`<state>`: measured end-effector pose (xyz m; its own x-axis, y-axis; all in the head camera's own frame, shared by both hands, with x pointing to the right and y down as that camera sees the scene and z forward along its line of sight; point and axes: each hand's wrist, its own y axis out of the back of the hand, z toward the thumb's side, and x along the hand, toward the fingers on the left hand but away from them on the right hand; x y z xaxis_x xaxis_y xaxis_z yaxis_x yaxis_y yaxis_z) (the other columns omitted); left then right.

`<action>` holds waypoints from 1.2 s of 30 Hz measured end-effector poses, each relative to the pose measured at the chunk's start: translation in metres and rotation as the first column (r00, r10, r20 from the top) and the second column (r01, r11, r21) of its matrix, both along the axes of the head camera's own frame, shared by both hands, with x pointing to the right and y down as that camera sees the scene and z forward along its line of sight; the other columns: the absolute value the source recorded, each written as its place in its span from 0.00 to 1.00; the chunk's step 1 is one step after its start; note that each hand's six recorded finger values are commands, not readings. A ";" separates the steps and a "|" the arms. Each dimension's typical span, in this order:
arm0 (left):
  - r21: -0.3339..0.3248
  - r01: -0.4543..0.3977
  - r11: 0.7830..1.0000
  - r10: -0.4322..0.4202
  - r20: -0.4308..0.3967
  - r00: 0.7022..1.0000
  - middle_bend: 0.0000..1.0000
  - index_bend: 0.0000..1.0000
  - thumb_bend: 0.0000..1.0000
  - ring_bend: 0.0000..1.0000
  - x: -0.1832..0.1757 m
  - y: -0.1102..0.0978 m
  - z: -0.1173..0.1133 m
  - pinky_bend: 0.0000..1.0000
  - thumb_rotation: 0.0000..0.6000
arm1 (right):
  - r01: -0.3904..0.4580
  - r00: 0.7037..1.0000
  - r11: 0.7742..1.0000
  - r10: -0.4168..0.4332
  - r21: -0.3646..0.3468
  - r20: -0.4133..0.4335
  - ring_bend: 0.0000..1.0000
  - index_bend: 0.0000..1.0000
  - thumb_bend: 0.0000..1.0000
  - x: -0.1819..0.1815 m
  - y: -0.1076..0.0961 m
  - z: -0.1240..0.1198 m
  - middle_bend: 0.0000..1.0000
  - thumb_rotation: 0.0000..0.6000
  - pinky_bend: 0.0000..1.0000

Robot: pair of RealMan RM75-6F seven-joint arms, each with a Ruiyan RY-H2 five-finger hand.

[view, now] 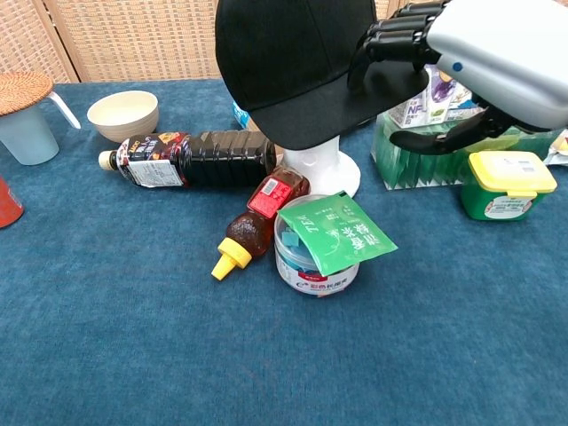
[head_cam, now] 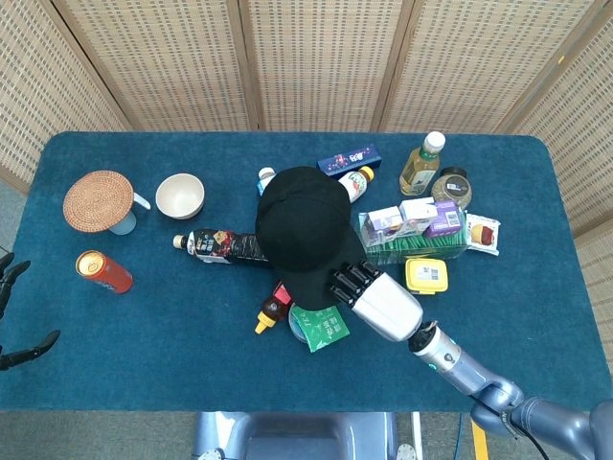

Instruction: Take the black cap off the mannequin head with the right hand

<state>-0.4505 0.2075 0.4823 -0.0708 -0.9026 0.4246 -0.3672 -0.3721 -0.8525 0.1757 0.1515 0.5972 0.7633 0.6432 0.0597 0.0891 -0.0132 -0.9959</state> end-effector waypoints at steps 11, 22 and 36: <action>-0.007 0.006 1.000 -0.006 0.000 1.000 0.00 0.07 0.19 0.00 -0.006 -0.001 0.002 0.01 1.00 | 0.032 0.999 0.998 -0.032 0.048 0.013 0.56 0.55 0.52 -0.016 -0.003 0.004 0.54 1.00 0.73; -0.018 0.017 1.000 -0.017 -0.004 1.000 0.00 0.07 0.19 0.00 -0.012 -0.001 0.006 0.01 1.00 | -0.016 0.970 0.986 -0.026 0.167 0.241 0.66 0.65 0.58 -0.020 -0.019 -0.027 0.64 1.00 0.81; -0.004 0.026 1.000 -0.026 0.000 1.000 0.00 0.07 0.19 0.00 -0.017 0.000 -0.002 0.01 1.00 | -0.142 0.955 0.942 0.049 0.305 0.292 0.68 0.68 0.59 -0.012 -0.081 -0.068 0.67 1.00 0.83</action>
<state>-0.4673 0.2075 0.4801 -0.0942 -0.8990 0.4278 -0.3765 -0.3656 -0.8512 0.1633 0.0705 0.5287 0.6223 0.6234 0.4733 0.3457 0.3236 -0.8808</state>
